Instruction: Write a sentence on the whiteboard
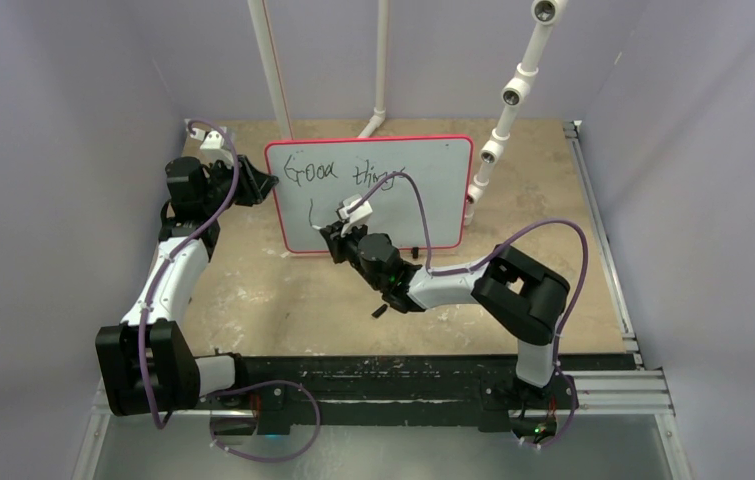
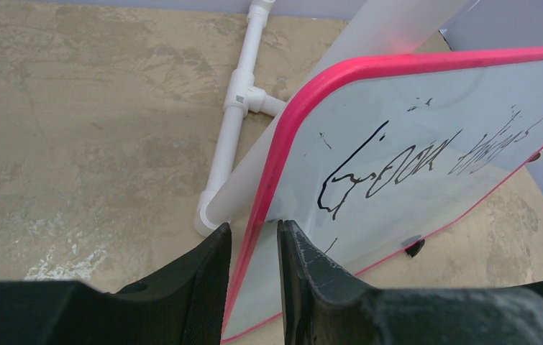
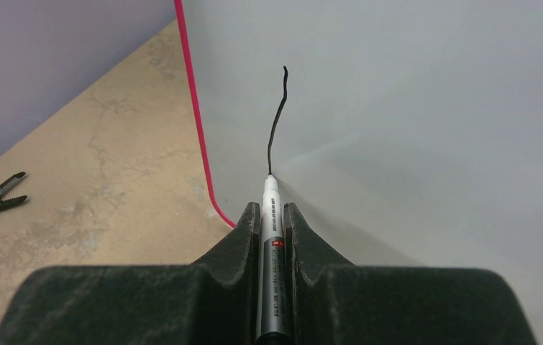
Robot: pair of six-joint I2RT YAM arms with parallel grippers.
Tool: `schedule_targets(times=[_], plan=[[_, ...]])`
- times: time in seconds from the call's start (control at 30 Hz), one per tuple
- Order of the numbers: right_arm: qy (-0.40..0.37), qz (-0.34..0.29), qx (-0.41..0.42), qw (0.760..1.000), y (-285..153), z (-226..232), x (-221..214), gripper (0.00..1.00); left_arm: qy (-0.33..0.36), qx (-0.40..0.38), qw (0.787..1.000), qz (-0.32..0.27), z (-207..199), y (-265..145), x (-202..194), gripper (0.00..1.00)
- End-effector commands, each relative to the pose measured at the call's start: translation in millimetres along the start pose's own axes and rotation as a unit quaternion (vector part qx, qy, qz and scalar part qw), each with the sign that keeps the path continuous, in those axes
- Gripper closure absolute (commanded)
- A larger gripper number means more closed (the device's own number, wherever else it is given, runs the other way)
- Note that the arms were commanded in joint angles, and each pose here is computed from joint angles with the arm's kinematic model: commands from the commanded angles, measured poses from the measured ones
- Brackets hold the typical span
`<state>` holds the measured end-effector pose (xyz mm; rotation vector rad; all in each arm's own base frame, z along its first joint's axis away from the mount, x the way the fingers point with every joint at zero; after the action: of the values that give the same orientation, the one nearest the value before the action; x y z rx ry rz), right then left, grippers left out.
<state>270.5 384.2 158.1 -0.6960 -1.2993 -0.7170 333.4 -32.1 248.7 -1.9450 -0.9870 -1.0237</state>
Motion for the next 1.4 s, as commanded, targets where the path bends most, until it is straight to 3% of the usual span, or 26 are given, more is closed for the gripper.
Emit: schedule_targets(times=[0.0, 0.47, 1.37], plan=[[0.009, -0.02, -0.017, 1.0, 0, -3, 12, 1.0, 0.017, -0.008, 1.0, -0.019, -5, -4, 7, 0.7], [0.018, -0.072, -0.041, 0.996, 0, -6, 38, 1.0, 0.016, -0.007, 1.0, -0.019, -5, -4, 8, 0.71], [0.019, -0.035, -0.045, 0.998, -10, -8, 13, 1.0, 0.015, -0.009, 1.0, -0.019, -5, -3, 7, 0.7]])
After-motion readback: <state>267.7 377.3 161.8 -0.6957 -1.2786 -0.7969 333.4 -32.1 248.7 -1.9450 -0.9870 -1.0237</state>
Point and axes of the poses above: each gripper's point midway between its finger pads, its own y axis out along the fingers, its own z axis along the line the jaws close on, x = y × z, the point moved 7 cm from there along -y, back along the fingers, and after that the axes turned 3 degrees about -y, right-handed, at the moved point
